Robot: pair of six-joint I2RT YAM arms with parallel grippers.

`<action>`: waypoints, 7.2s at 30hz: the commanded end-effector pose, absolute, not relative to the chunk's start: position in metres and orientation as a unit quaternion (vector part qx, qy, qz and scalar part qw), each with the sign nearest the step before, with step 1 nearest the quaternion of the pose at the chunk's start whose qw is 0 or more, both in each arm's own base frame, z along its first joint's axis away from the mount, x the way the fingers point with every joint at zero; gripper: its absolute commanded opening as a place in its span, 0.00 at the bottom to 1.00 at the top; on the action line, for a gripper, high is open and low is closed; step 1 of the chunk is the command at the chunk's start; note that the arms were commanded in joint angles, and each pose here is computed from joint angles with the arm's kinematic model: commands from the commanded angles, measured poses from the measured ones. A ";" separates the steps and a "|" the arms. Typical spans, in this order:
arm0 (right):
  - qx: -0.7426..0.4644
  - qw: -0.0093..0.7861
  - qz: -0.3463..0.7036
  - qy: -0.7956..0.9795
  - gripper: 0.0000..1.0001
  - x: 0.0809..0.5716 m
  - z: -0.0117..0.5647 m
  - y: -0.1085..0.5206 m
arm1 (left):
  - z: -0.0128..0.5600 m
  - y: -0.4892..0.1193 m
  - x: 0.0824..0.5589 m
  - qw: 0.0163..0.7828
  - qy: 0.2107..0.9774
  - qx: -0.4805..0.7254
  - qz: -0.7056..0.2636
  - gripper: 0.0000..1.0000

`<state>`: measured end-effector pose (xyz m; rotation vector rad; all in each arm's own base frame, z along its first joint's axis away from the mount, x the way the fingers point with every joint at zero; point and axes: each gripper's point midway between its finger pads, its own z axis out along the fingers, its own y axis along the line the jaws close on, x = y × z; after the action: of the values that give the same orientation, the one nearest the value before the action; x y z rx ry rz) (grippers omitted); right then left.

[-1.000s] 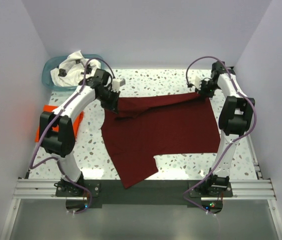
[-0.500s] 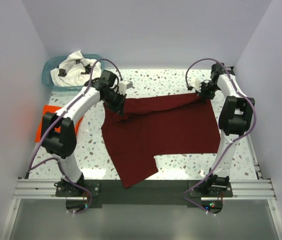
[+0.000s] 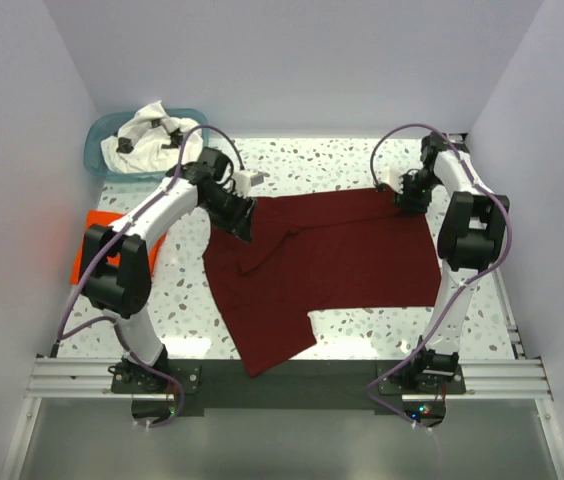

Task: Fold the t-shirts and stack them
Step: Fold the tshirt

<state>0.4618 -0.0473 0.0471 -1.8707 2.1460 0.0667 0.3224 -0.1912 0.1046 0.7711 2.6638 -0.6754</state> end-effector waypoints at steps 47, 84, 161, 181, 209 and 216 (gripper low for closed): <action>-0.329 0.204 -0.009 0.922 0.48 0.449 0.097 -0.046 | 0.137 -0.194 0.458 0.305 0.823 0.411 -0.245 0.55; -0.388 0.230 -0.109 0.886 0.41 0.511 0.073 -0.045 | 0.042 -0.274 0.431 0.233 0.824 0.500 -0.132 0.32; -0.125 0.180 0.285 0.933 0.49 0.471 0.076 -0.006 | 0.051 -0.239 0.462 0.235 0.846 0.445 -0.174 0.00; -0.114 0.216 0.273 0.931 0.35 0.479 0.093 -0.011 | 0.050 -0.238 0.459 0.229 0.848 0.445 -0.174 0.00; -0.328 0.269 0.216 0.879 0.36 0.446 0.131 0.109 | 0.114 -0.200 0.358 0.209 0.793 0.491 -0.294 0.47; -0.352 0.252 0.262 0.863 0.29 0.433 0.115 0.170 | 0.074 -0.196 0.336 0.219 0.799 0.530 -0.181 0.51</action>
<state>0.4278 0.1485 0.1063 -0.9644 2.4209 0.6461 0.3231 -0.1842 0.0849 1.3969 2.3003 -0.6666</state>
